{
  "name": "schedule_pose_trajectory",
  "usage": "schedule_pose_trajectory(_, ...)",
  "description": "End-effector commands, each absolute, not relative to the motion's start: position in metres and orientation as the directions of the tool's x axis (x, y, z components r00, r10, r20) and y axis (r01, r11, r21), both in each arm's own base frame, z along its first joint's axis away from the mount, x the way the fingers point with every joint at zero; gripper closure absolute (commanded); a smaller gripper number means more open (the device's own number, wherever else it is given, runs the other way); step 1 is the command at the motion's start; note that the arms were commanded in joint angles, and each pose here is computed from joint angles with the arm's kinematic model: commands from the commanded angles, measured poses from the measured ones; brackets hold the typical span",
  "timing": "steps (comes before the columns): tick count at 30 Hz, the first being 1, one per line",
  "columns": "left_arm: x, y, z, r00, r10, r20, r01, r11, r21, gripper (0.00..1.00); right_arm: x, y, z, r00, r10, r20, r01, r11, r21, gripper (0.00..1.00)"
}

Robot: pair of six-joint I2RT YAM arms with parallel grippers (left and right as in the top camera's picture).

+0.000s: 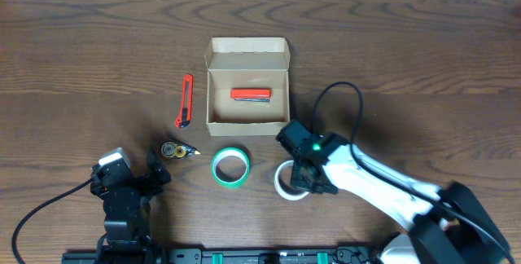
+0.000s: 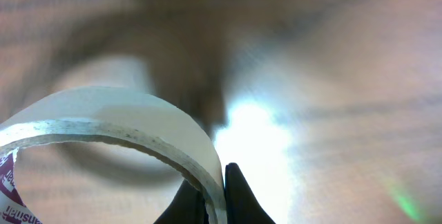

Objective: Pack container
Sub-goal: 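Lift the clear tape roll into the box and release it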

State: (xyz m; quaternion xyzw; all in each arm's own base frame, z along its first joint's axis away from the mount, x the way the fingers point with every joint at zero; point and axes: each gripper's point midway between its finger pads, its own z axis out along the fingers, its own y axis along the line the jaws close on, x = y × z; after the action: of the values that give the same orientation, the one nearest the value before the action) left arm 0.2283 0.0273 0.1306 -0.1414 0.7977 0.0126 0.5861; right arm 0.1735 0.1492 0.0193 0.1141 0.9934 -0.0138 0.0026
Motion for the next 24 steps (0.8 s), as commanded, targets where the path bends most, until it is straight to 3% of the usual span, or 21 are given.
schedule_pose_trajectory(1,0.227,0.03,0.122,-0.285,-0.202,-0.937,-0.257,0.958,-0.129,0.05,0.176,0.149,0.047,-0.983,0.17,-0.068,0.169,0.985,0.018,0.99)
schedule_pose_trajectory(6,0.227,0.03,0.122,-0.285,-0.203,-0.937,-0.256,0.958,-0.129,0.05,0.206,0.152,0.106,-0.967,0.04,-0.253,0.027,0.998,0.053,0.99)
schedule_pose_trajectory(13,0.227,0.03,0.122,-0.285,-0.203,-0.937,-0.256,0.958,-0.129,0.04,0.288,0.169,0.186,-0.831,-0.207,-0.517,-0.206,0.977,-0.059,0.99)
schedule_pose_trajectory(18,0.227,0.03,0.122,-0.286,-0.202,-0.937,-0.256,0.958,-0.129,0.05,0.347,0.193,0.196,-0.725,-0.403,-0.558,-0.37,0.912,-0.177,0.99)
schedule_pose_trajectory(24,0.227,0.03,0.122,-0.285,-0.203,-0.937,-0.256,0.958,-0.129,0.05,0.392,0.229,0.171,-0.599,-0.603,-0.527,-0.542,0.79,-0.287,0.99)
